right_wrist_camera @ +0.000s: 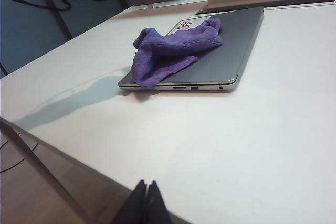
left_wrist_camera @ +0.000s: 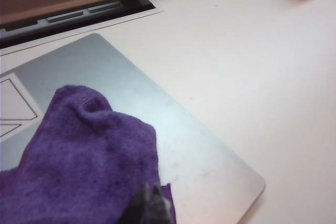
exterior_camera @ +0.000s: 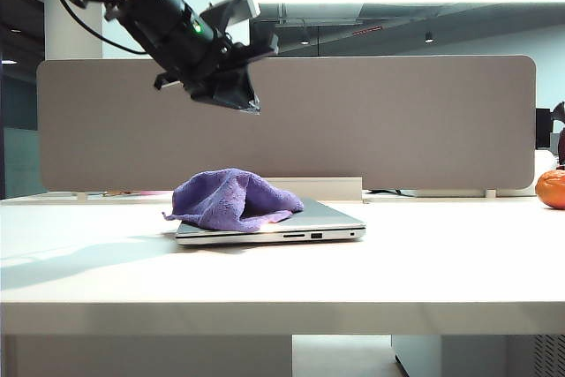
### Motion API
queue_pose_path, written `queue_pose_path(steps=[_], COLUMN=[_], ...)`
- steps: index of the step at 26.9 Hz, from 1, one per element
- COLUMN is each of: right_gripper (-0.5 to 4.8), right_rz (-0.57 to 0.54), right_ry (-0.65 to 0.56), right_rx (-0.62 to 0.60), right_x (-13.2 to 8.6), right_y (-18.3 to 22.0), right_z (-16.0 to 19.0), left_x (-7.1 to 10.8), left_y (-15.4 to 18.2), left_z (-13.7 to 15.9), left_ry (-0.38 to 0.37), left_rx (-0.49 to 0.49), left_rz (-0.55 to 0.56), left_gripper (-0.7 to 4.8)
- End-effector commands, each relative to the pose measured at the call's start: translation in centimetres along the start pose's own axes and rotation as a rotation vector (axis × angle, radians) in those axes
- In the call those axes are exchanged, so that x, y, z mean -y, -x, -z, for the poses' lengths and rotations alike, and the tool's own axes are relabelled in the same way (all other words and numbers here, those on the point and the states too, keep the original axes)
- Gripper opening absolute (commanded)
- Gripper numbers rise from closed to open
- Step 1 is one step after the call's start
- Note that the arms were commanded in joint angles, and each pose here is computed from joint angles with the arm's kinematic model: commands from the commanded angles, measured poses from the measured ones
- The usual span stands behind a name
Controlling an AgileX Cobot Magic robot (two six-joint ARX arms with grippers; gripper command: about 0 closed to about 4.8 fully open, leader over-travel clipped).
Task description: Pick up the purple rag and put it over the laptop.
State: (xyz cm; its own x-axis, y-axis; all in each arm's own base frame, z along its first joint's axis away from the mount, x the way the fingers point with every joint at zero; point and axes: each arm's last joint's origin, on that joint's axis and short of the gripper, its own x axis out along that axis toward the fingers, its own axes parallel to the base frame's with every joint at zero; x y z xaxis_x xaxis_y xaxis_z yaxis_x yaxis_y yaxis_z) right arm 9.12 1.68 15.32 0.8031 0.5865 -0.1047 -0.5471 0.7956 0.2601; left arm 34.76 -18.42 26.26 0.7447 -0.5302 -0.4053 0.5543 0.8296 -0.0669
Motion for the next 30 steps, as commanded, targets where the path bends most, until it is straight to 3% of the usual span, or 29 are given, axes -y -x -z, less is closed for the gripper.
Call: queue_pose_path(steps=[1,6,15,17,30], right_gripper=[0.22,0.22,0.22,0.22,0.21], right_rz=[0.001,0.048,0.384,0.446,0.583], right_ry=[0.003,0.007,0.008,0.008,0.043], right_rx=[0.007,0.016,0.080,0.091,0.100], right_x=[0.0,0.2,1.1,1.3,1.6], right_y=[0.0,0.0,0.2,0.3,0.5], right_z=[0.0,0.0,-0.2,-0.2,-0.2], left_x=[-0.1,0.0,0.6,0.8,1.4], left_y=[1.2,3.4,8.2,9.4,16.1], left_z=[-0.4,-1.3,-2.8,-2.4,1.6], left_ry=[-0.026,-0.095,-0.099,-0.099,-0.076], left_rx=[-0.033,-0.066,0.010,0.013,0.069], left_rz=[-0.070,-0.152,-0.160,-0.161,-0.221], left_gripper=[-0.06,-0.05,-0.06,-0.06,-0.06])
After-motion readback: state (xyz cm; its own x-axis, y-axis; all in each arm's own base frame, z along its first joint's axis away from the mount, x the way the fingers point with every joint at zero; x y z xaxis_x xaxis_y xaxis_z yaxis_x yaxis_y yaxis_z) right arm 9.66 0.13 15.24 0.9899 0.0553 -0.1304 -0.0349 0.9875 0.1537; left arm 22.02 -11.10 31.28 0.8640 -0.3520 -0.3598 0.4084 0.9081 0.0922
